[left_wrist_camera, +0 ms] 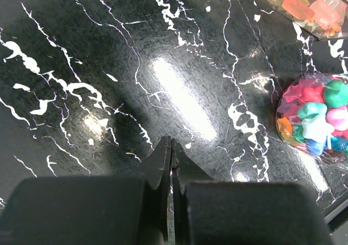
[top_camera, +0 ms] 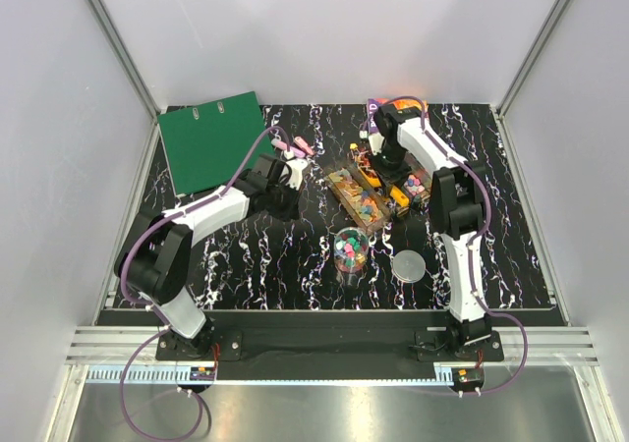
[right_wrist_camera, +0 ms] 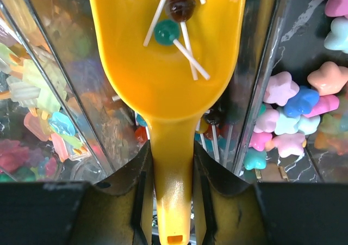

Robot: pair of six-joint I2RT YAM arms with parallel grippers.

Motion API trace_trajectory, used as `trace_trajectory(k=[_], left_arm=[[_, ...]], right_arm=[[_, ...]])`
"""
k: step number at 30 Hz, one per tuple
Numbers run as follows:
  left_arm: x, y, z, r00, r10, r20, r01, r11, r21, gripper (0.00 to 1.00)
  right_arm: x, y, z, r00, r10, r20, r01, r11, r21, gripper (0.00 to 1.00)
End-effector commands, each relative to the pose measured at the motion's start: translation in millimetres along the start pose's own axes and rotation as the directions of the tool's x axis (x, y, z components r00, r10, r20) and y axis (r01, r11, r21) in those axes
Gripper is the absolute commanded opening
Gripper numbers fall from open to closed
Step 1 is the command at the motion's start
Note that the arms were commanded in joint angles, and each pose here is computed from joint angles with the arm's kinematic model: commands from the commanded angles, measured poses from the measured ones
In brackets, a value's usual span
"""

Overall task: Pack the candies
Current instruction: Scoop the fake candies from the storage box.

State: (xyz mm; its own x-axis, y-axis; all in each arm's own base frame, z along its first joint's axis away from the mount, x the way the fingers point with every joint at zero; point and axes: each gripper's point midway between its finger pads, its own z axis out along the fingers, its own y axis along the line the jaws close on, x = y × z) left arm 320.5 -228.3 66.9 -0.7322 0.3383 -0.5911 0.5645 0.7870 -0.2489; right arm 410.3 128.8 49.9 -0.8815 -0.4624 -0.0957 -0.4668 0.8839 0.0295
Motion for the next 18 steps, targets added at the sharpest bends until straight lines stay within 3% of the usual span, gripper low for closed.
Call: trace_trajectory(k=[1, 6, 10, 18], left_arm=[[-19, 4, -7, 0.997, 0.031, 0.064, -0.029, 0.999, -0.026, 0.0], [-17, 7, -7, 0.998, 0.039, 0.059, -0.036, 0.998, -0.043, 0.0], [-12, 8, -5, 0.999, 0.034, 0.042, -0.032, 0.999, -0.04, 0.0], [-10, 9, -4, 0.999, 0.039, 0.029, -0.038, 0.998, -0.044, 0.0]], right_arm=[[-27, -5, 27, 0.997, 0.05, 0.058, -0.051, 0.999, 0.017, 0.0], [-19, 5, 42, 0.998, 0.055, 0.031, -0.054, 0.998, -0.026, 0.0], [-35, 8, 47, 0.988, 0.076, 0.135, -0.072, 0.997, -0.033, 0.0], [-29, 3, 50, 0.976, 0.054, 0.211, -0.056, 0.998, 0.006, 0.0]])
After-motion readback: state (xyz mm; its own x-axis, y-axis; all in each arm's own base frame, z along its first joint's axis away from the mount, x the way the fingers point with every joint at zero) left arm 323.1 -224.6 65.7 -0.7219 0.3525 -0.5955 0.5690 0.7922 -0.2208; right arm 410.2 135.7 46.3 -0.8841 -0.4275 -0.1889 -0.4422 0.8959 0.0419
